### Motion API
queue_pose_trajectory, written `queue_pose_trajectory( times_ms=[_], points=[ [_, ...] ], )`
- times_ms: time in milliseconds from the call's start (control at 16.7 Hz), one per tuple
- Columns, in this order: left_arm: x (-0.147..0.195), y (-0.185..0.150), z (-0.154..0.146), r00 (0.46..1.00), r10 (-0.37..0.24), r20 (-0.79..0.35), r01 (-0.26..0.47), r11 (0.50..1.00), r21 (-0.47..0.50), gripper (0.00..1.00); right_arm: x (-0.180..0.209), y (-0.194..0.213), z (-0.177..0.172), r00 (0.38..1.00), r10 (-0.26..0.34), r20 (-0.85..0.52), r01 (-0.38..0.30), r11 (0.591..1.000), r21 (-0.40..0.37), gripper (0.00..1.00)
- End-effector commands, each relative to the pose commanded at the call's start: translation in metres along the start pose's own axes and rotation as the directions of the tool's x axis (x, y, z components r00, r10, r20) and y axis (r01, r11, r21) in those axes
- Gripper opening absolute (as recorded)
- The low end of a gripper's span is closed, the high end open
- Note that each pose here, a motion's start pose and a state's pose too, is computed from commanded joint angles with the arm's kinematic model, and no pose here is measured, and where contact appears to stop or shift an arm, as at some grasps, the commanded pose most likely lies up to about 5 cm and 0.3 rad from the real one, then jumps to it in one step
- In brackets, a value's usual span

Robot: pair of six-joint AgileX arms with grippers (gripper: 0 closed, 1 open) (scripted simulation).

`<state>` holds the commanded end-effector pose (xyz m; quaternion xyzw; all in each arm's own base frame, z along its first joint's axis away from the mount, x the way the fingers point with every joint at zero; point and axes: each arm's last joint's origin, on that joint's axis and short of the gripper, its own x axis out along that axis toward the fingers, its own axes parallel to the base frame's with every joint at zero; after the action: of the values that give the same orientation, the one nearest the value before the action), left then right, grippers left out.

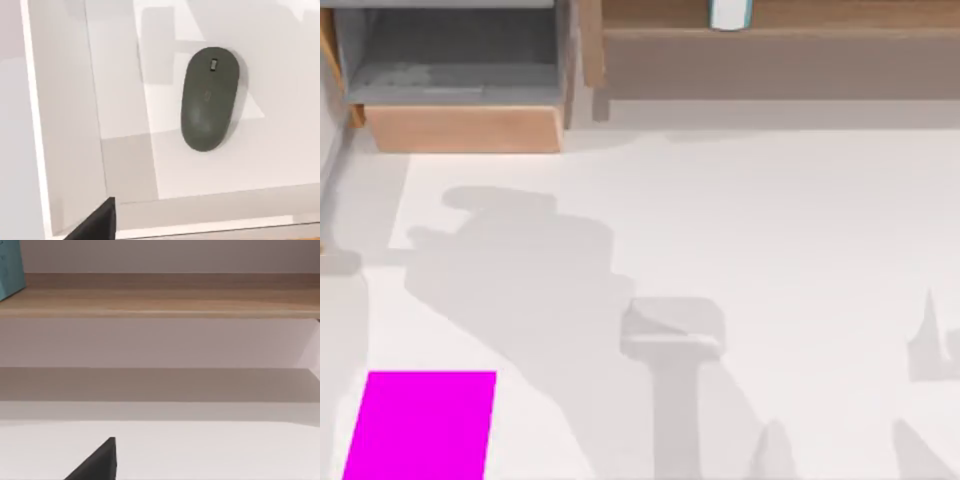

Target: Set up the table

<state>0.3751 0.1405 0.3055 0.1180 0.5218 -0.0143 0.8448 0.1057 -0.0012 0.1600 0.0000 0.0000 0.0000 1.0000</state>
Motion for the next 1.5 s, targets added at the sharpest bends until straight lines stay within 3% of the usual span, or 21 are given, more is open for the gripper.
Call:
queue_pose_trajectory(
  times_ms=[300,600,1140,1500],
  points=[
    [0.115,0.029,0.025,0.961,-0.145,-0.236,0.158,0.987,0.033,1.00,0.000,0.000,0.000,1.000,0.000,0.000,0.000,1.000,0.000,1.00],
    [0.174,0.028,0.027,0.923,-0.198,-0.329,0.235,0.969,0.074,1.00,0.000,0.000,0.000,1.000,0.000,0.000,0.000,1.000,0.000,1.00],
    [0.175,0.030,0.028,0.921,-0.199,-0.336,0.239,0.968,0.082,1.00,0.000,0.000,0.000,1.000,0.000,0.000,0.000,1.000,0.000,1.00],
    [0.093,0.023,0.040,0.926,-0.200,-0.321,0.241,0.966,0.092,1.00,0.000,0.000,0.000,1.000,0.000,0.000,0.000,1.000,0.000,1.00]
  ],
)
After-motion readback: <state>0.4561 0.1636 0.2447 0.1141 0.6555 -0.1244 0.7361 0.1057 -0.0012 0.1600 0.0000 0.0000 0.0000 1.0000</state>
